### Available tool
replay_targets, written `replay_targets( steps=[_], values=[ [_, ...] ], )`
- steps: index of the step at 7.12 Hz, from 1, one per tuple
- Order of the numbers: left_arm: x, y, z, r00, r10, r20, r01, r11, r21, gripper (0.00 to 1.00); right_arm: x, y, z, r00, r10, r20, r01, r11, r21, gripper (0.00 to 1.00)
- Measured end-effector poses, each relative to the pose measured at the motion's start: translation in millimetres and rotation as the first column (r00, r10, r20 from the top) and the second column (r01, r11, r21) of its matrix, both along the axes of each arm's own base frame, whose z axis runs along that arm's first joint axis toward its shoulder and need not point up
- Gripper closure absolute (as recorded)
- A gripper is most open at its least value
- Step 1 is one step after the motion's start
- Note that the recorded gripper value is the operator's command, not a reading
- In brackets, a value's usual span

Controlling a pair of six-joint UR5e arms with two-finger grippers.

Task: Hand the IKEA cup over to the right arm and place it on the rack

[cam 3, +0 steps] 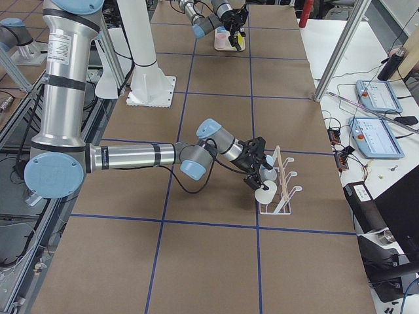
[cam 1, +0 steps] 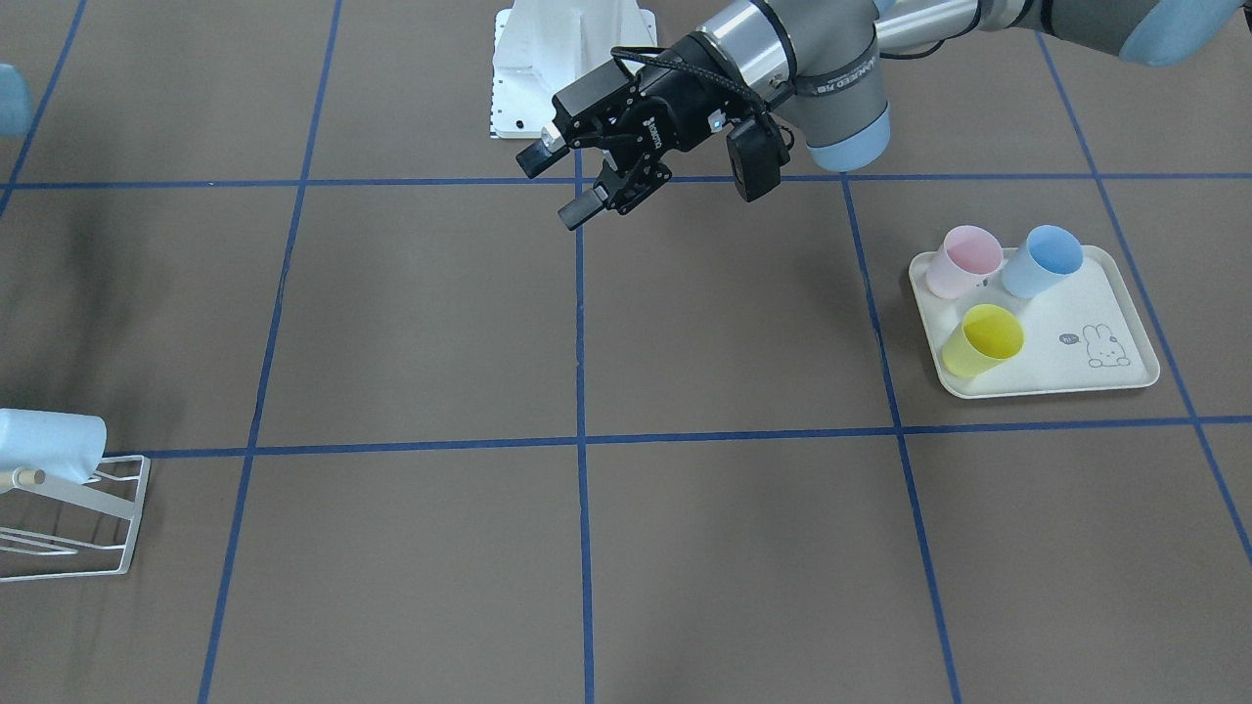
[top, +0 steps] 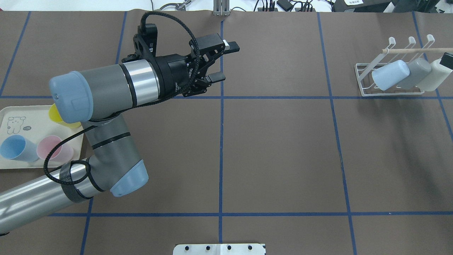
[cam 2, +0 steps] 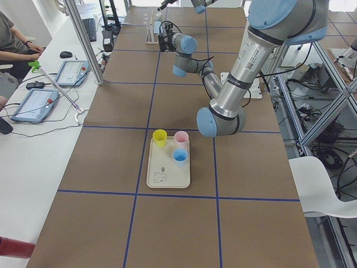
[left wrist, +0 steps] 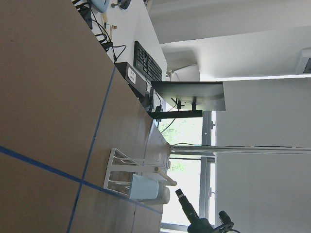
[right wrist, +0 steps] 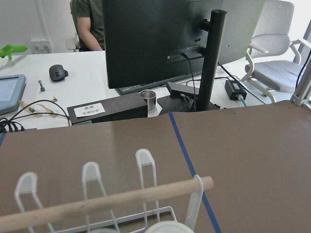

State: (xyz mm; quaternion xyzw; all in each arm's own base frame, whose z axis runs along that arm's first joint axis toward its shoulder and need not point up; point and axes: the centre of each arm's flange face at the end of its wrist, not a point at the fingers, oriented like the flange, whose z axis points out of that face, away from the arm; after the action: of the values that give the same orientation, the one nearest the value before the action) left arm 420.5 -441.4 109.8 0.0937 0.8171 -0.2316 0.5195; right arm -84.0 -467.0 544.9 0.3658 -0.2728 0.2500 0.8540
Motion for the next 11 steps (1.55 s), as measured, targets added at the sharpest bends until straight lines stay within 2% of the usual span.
replay_targets(
  steps=[1, 2, 3, 4, 5, 7, 8, 9, 11],
  values=[
    [-1, -8, 2, 0.992, -0.040, 0.120, 0.032, 0.998, 0.062, 0.01, 3, 17, -26, 0.999, -0.040, 0.029, 0.040, 0.999, -0.006, 0.00],
    [-5, -14, 6, 0.957, -0.089, 0.278, 0.051, 0.989, 0.142, 0.01, 2, 29, -50, 0.993, -0.097, 0.071, 0.099, 0.995, -0.016, 0.00],
    [-18, -17, 19, 0.890, -0.139, 0.435, 0.046, 0.975, 0.216, 0.01, -4, 37, -67, 0.980, -0.157, 0.125, 0.161, 0.987, -0.022, 0.00],
    [-46, -24, 42, 0.791, -0.189, 0.582, 0.013, 0.956, 0.293, 0.01, -12, 40, -78, 0.960, -0.203, 0.193, 0.212, 0.977, -0.029, 0.00],
    [-82, -32, 74, 0.681, -0.231, 0.695, -0.052, 0.931, 0.360, 0.01, -23, 42, -88, 0.938, -0.237, 0.255, 0.254, 0.967, -0.035, 0.00],
    [-167, -43, 156, 0.493, -0.291, 0.820, -0.215, 0.873, 0.438, 0.01, -51, 45, -101, 0.903, -0.296, 0.312, 0.321, 0.947, -0.028, 0.00],
    [-208, -43, 200, 0.420, -0.296, 0.858, -0.296, 0.849, 0.438, 0.01, -63, 47, -104, 0.891, -0.309, 0.332, 0.338, 0.941, -0.032, 0.00],
    [-246, -39, 248, 0.361, -0.272, 0.892, -0.381, 0.830, 0.407, 0.01, -73, 50, -106, 0.882, -0.319, 0.346, 0.353, 0.935, -0.037, 0.00],
    [-286, -28, 320, 0.289, -0.170, 0.942, -0.499, 0.813, 0.300, 0.01, -90, 55, -108, 0.868, -0.330, 0.370, 0.372, 0.927, -0.046, 0.00]
  ],
)
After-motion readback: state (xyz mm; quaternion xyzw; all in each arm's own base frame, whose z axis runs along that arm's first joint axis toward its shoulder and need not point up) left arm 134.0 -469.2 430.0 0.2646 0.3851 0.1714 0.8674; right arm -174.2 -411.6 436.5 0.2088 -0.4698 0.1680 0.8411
